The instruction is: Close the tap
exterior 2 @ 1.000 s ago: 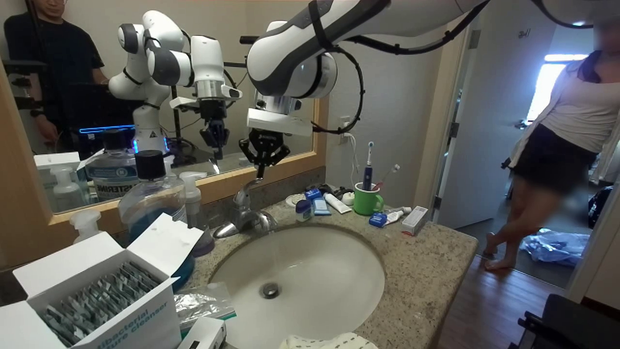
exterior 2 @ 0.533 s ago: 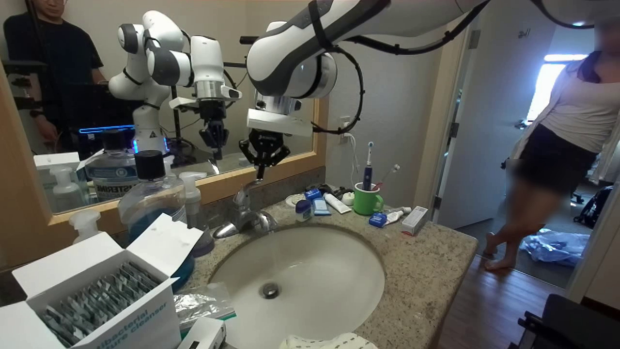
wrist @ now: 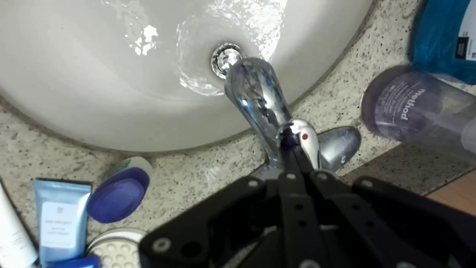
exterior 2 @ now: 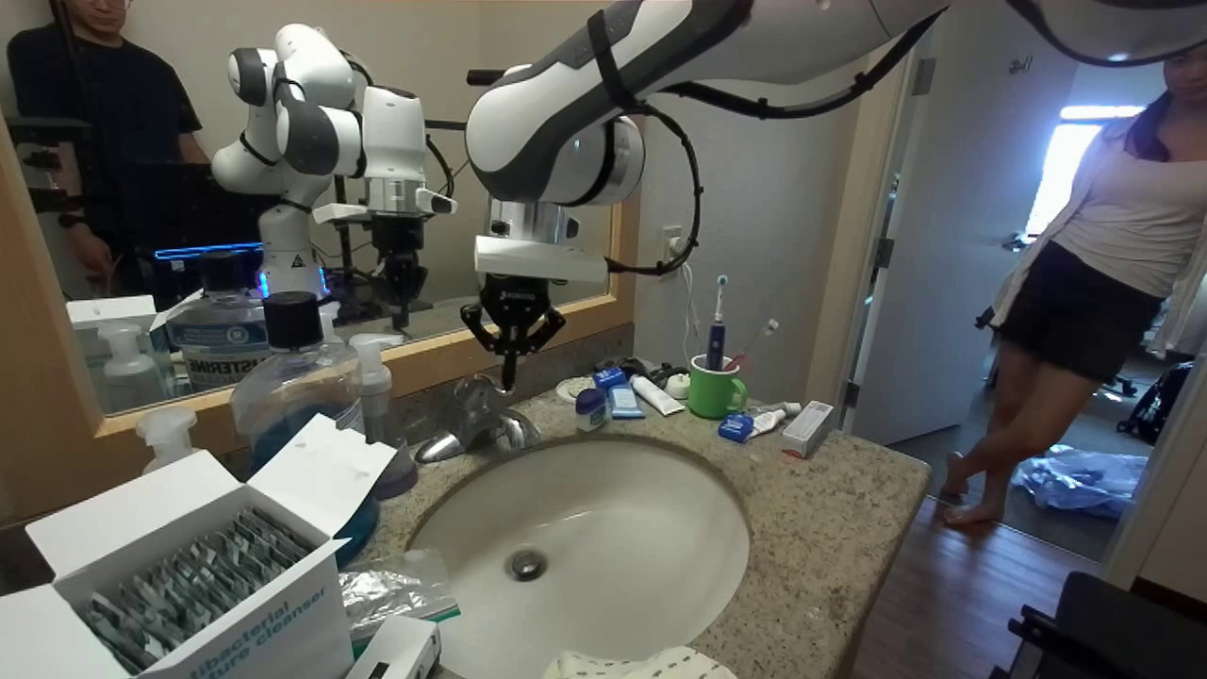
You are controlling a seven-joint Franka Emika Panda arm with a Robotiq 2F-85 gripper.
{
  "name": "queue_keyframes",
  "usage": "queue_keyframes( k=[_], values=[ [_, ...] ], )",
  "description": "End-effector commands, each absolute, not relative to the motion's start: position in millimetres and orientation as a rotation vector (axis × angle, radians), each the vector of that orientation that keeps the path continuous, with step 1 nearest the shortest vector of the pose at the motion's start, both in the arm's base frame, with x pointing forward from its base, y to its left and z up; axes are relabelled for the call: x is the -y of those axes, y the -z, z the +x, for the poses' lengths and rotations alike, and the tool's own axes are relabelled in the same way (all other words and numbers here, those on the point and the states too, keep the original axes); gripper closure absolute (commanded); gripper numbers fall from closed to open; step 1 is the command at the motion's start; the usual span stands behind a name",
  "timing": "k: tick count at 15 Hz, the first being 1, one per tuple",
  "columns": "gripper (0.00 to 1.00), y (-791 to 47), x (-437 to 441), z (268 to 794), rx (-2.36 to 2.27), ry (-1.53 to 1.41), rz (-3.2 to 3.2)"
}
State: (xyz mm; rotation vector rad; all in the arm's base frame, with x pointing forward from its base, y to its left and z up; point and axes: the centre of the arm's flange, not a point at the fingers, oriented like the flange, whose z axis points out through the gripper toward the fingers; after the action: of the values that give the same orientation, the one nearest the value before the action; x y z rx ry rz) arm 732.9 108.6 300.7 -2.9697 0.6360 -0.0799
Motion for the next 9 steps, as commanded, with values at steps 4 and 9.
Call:
queue_keyframes(
  k=[4,9],
  values=[
    [1.00,-304,-113,730,-0.644,-0.009,-2.941],
    [1.00,-335,-121,702,-0.601,-0.024,-2.969]
  ],
)
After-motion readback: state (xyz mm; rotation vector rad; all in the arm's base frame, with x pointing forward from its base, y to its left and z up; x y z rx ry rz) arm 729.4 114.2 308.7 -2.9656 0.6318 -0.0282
